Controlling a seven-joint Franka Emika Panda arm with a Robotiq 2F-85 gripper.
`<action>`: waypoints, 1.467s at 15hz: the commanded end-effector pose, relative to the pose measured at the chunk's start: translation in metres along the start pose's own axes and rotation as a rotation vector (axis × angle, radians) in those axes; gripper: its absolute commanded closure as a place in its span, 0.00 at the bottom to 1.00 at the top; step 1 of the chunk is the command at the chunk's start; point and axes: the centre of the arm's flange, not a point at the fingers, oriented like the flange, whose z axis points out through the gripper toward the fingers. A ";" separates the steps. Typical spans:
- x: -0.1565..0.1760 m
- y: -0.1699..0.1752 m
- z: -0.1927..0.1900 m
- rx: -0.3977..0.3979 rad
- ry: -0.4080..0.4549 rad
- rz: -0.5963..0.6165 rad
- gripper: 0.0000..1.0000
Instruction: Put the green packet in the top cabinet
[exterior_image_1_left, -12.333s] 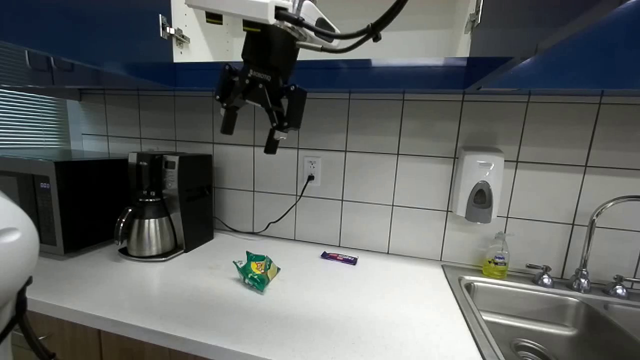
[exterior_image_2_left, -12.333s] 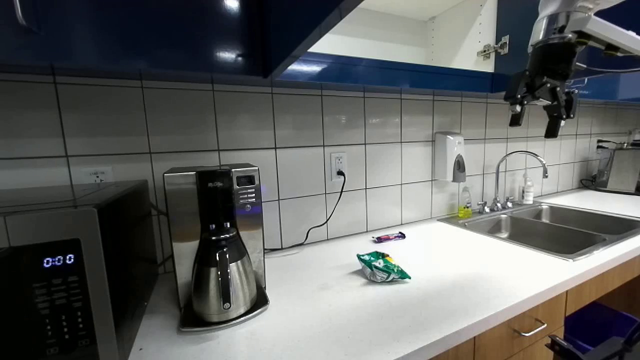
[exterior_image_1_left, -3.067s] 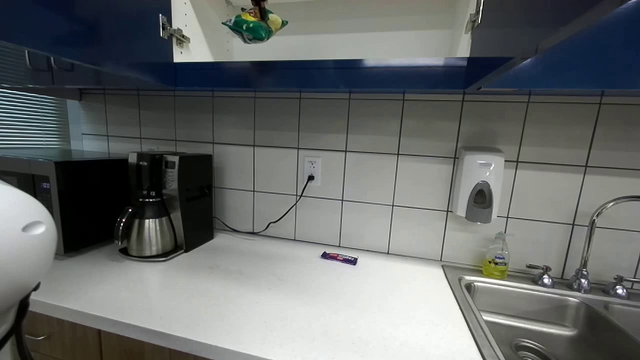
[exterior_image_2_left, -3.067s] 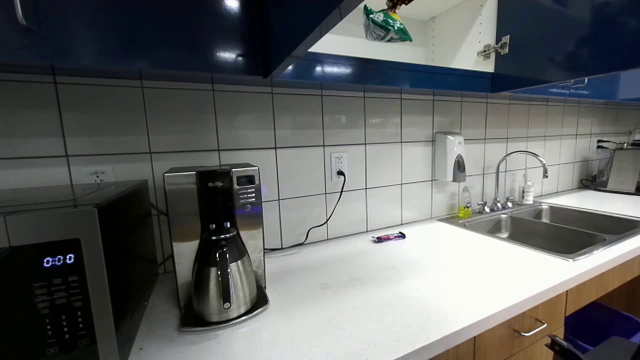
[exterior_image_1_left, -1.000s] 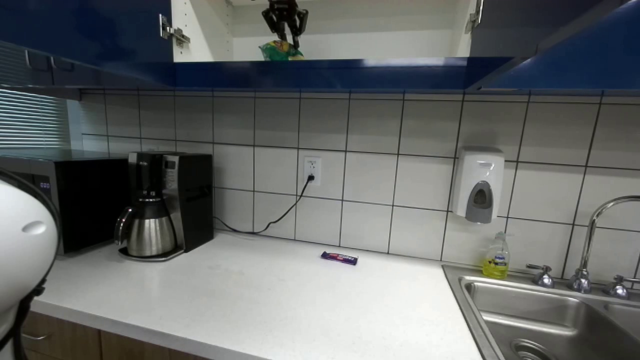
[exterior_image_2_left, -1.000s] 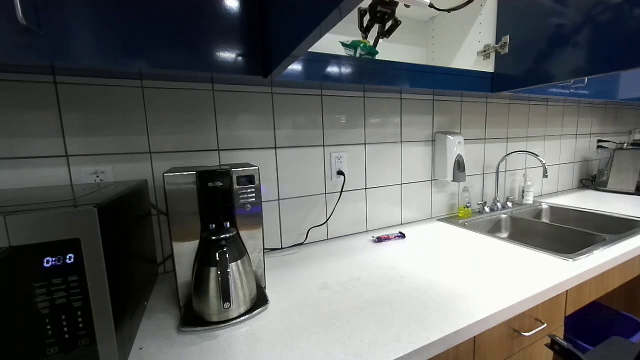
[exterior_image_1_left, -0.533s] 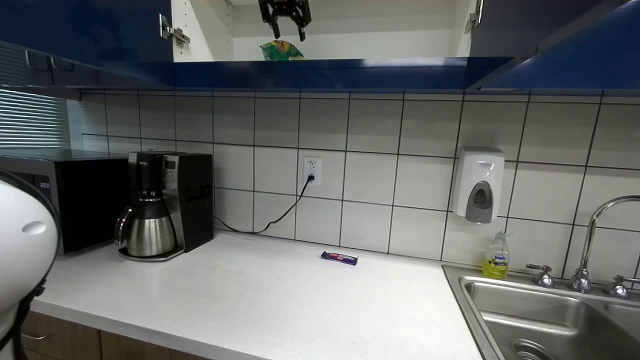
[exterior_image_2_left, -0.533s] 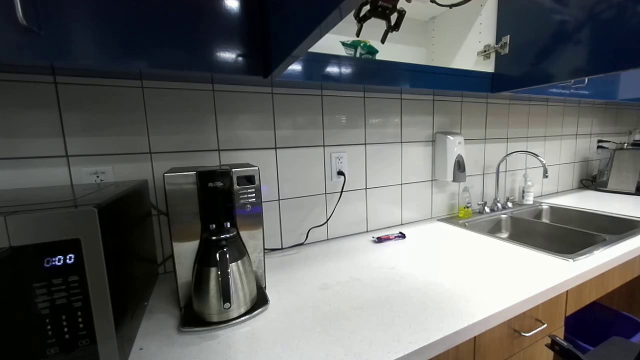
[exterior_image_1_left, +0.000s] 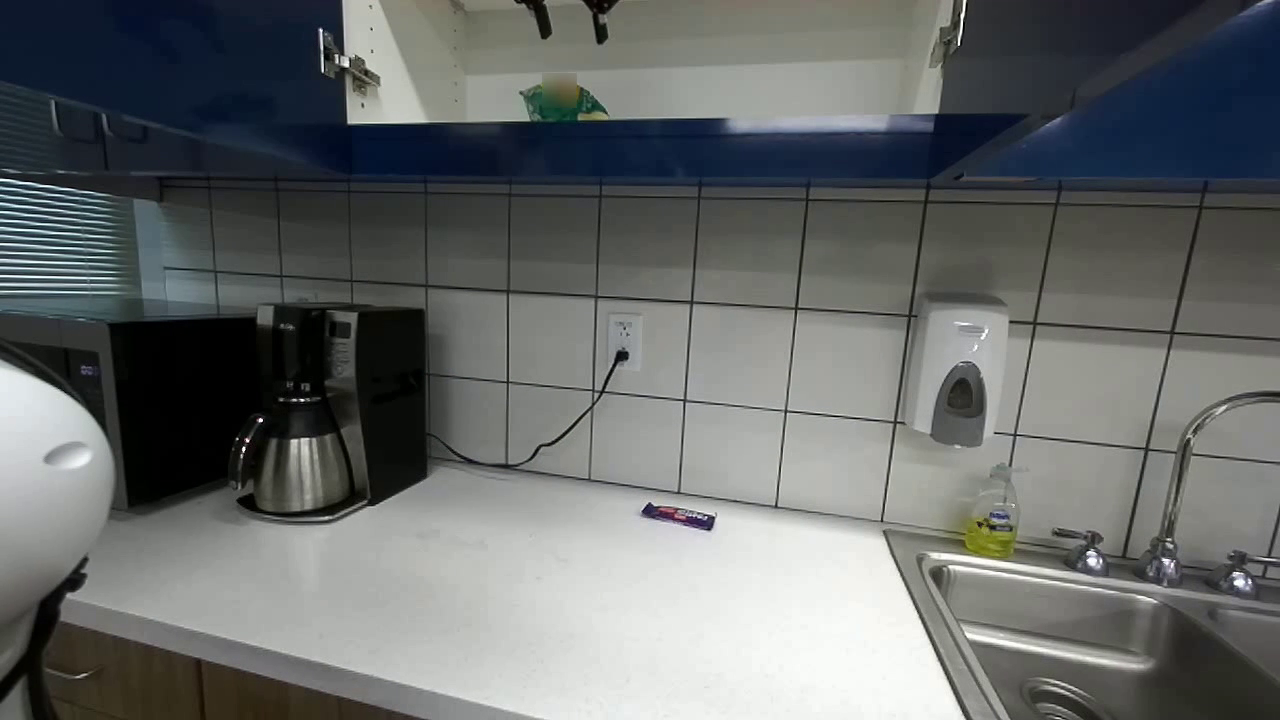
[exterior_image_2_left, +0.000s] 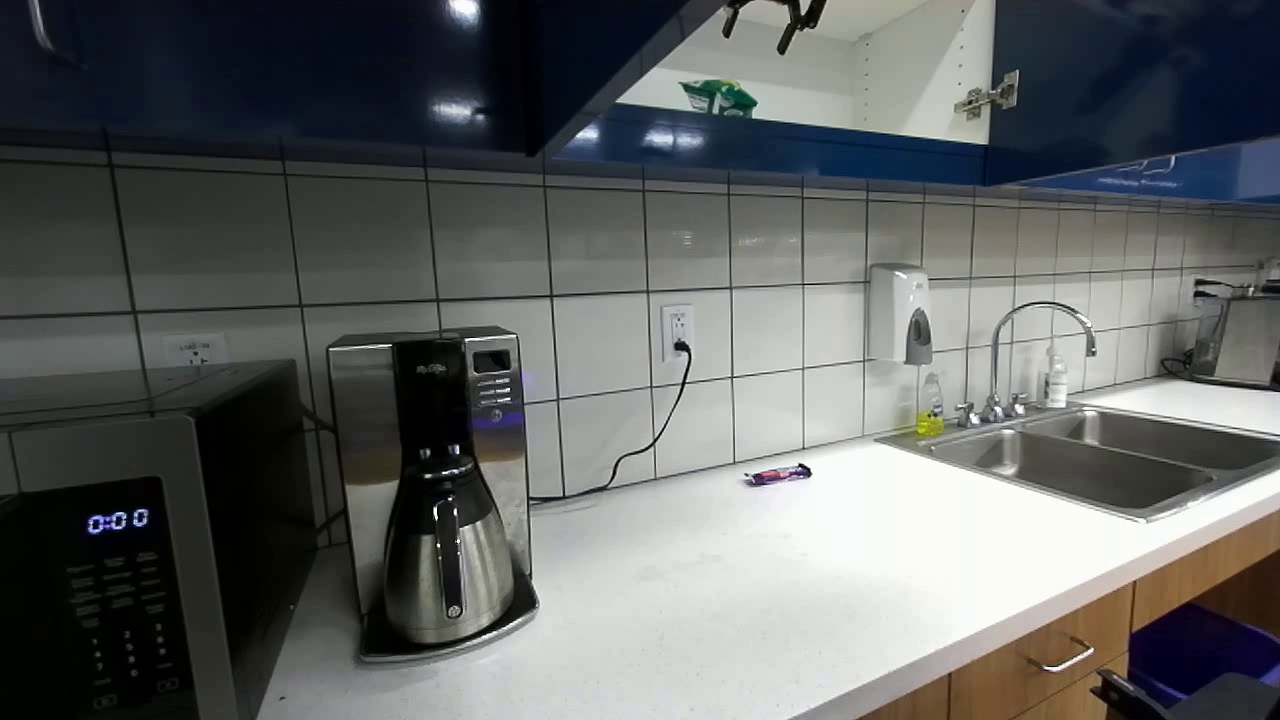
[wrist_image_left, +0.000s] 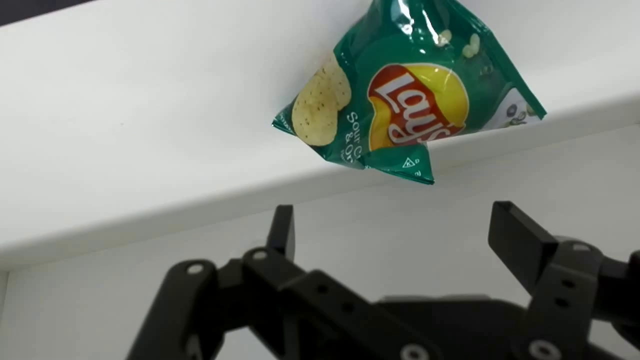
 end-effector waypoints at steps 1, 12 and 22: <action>-0.036 0.009 -0.033 0.018 -0.017 0.021 0.00; -0.151 0.033 -0.112 0.019 -0.279 0.027 0.00; -0.250 0.070 -0.075 -0.003 -0.574 0.029 0.00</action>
